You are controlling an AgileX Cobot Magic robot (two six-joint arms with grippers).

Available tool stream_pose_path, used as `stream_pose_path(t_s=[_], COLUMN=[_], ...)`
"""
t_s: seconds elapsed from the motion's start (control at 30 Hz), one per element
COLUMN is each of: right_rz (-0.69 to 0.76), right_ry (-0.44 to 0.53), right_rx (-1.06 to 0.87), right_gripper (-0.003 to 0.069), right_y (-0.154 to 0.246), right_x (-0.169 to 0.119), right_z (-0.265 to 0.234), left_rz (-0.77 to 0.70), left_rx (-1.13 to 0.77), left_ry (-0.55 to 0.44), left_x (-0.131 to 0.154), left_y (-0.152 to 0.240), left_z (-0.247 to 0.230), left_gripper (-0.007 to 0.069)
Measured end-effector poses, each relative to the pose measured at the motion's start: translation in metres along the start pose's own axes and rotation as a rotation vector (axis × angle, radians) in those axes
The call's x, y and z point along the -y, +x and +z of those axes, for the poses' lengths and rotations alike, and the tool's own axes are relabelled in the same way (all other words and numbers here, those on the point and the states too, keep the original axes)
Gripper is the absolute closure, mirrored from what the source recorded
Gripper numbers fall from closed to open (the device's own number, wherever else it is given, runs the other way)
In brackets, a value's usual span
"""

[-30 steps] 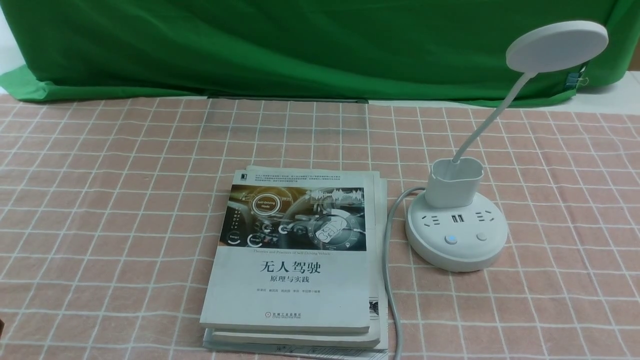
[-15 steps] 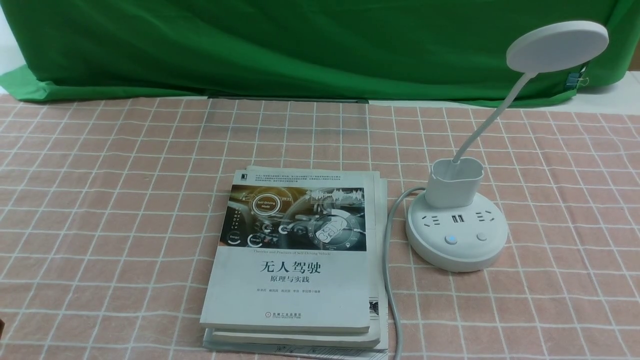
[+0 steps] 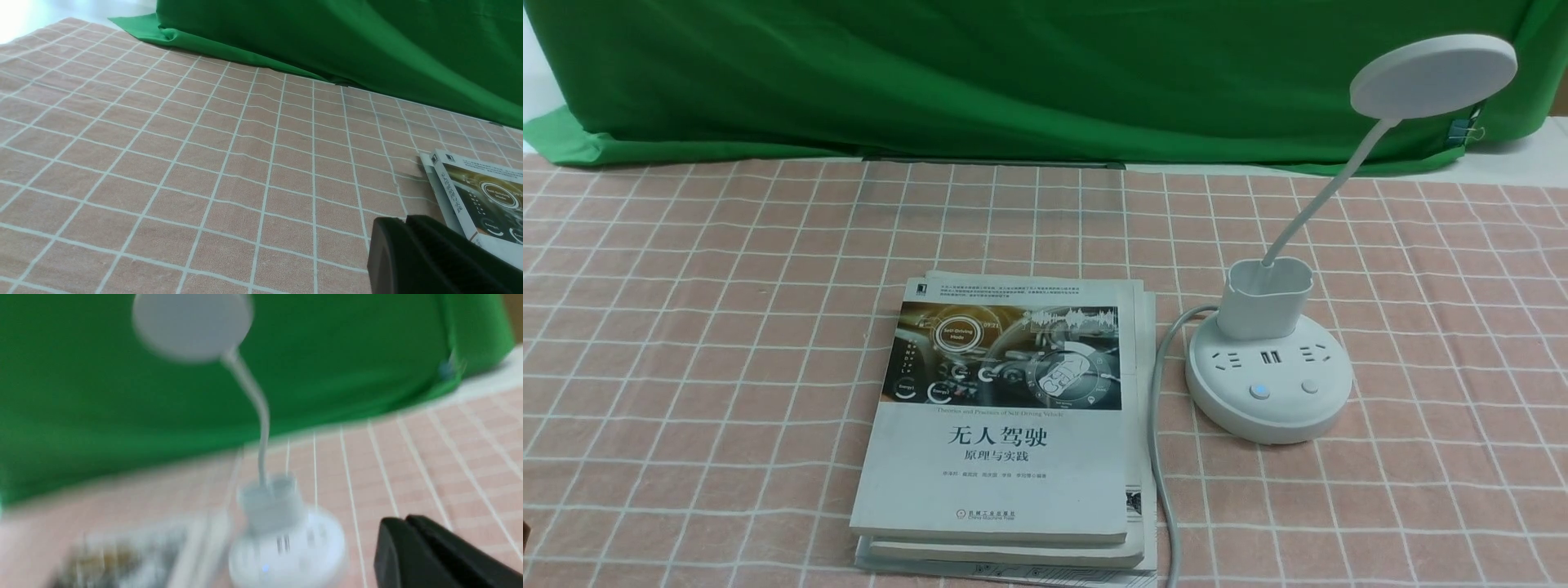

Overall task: Turn on the table lamp on the pink coffee tablecloth with your hand.
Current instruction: 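Press the button on the base of the white desk lamp with the right gripper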

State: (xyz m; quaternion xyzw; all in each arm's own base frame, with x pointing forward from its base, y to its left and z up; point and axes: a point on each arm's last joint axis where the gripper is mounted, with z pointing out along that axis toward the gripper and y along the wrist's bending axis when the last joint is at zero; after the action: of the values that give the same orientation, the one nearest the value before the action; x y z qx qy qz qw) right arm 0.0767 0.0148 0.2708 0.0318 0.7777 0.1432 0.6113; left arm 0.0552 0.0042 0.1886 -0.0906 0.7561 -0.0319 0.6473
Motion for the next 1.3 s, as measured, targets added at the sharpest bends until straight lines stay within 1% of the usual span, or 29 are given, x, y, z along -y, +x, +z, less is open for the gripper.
stream_pose_path(t_s=[0.13,0.2,0.23,0.27,0.33,0.37,0.47,0.6,0.77,0.8,0.93,1.03,1.3], right_rz=[-0.164,-0.224,-0.228,-0.269,-0.305,-0.331,-0.378,-0.395,-0.388,-0.388,-0.361,-0.348,-0.345], right_ry=[-0.005,-0.010,-0.009,-0.012,-0.017,-0.019,-0.026,-0.044,-0.061,-0.061,-0.063,-0.063,-0.063], right_rx=[-0.378,-0.531,-0.545,-0.654,-0.713,-0.772,-0.869,-0.924,-0.919,-0.917,-0.983,-1.001,-0.989], right_gripper=[0.0626,0.0625,0.0624,0.0624,0.0624,0.0626,0.0632,0.0631,0.0631,0.0631,0.0631,0.0631,0.0631], right_y=[-0.035,-0.039,-0.039,-0.038,-0.038,-0.033,-0.024,-0.017,-0.003,-0.003,0.019,0.025,0.025], right_x=[-0.019,-0.026,-0.026,-0.030,-0.033,-0.034,-0.035,-0.037,-0.038,-0.038,-0.033,-0.030,-0.029], right_z=[0.033,0.055,0.058,0.081,0.099,0.117,0.151,0.182,0.221,0.221,0.247,0.262,0.287], left_rz=[0.000,0.000,0.000,0.000,0.000,0.000,0.000,0.000,-0.002,-0.002,-0.001,-0.001,-0.001], left_rx=[0.000,0.000,0.000,0.000,0.000,0.000,0.000,0.000,0.000,0.000,0.000,0.000,0.000], left_ry=[0.000,0.000,0.000,0.000,0.000,0.000,0.000,0.000,0.000,0.000,0.000,0.000,0.000], left_x=[0.000,0.000,0.000,0.000,0.000,0.000,0.000,0.000,0.000,0.000,0.000,0.000,0.000], left_y=[0.000,0.000,0.000,0.000,0.000,0.000,0.000,0.000,0.000,0.000,0.000,0.000,0.000], left_z=[0.000,0.000,0.000,0.000,0.000,0.000,0.000,0.000,0.000,0.000,0.000,0.000,0.000], left_gripper=[0.0606,0.0606,0.0606,0.0606,0.0606,0.0606,0.0606,0.0606,0.0606,0.0606,0.0606,0.0606,0.0606])
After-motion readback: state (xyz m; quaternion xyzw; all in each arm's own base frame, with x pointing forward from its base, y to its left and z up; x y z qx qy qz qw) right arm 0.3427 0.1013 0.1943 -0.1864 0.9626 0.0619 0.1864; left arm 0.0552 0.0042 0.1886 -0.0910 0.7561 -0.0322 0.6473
